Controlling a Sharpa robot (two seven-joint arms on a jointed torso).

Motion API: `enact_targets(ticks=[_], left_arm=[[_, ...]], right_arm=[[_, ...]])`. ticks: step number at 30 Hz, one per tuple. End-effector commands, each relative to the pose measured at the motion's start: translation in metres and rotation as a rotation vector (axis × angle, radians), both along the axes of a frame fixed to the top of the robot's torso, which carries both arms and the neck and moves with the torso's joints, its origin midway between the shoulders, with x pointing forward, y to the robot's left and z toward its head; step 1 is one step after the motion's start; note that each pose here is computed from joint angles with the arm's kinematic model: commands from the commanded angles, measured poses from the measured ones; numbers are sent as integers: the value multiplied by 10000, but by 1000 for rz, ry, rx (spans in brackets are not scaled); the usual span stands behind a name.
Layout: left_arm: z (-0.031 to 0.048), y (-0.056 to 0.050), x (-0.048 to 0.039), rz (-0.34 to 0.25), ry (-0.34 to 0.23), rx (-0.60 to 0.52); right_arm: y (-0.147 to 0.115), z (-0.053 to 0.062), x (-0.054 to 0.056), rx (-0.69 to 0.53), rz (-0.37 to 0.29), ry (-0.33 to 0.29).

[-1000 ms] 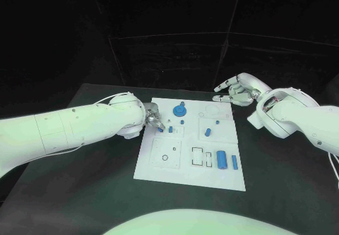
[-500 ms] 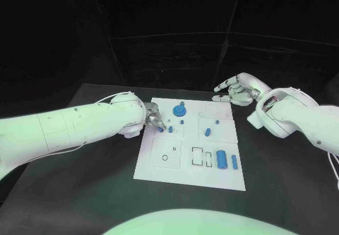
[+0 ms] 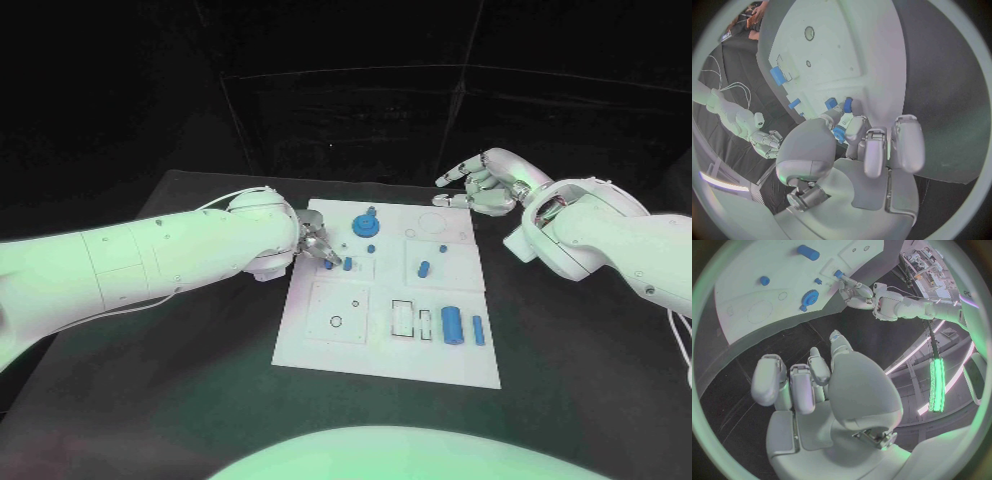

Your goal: Assemble the parts on the task board

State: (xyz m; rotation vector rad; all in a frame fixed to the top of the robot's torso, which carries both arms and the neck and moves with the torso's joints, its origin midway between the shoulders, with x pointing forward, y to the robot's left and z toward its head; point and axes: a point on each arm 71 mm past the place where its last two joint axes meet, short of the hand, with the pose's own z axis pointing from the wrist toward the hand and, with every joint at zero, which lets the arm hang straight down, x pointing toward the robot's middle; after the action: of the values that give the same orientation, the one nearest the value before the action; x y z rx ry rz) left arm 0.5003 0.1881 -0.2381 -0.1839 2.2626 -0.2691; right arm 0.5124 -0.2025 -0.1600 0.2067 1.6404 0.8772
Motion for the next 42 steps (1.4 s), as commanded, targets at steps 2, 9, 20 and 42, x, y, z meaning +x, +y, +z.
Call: enact_targets(ticks=[2, 9, 20, 42], left_arm=[[-25, 21, -1, 6, 17, 16], [-25, 38, 13, 16, 10, 15], [14, 72, 24, 45, -42, -43], [230, -27, 116, 4, -264, -493]], right_arm=[[12, 6, 1, 0, 10, 5], [13, 4, 3, -1, 10, 6], [11, 0, 7, 1, 11, 9], [-3, -5, 14, 0, 5, 9]])
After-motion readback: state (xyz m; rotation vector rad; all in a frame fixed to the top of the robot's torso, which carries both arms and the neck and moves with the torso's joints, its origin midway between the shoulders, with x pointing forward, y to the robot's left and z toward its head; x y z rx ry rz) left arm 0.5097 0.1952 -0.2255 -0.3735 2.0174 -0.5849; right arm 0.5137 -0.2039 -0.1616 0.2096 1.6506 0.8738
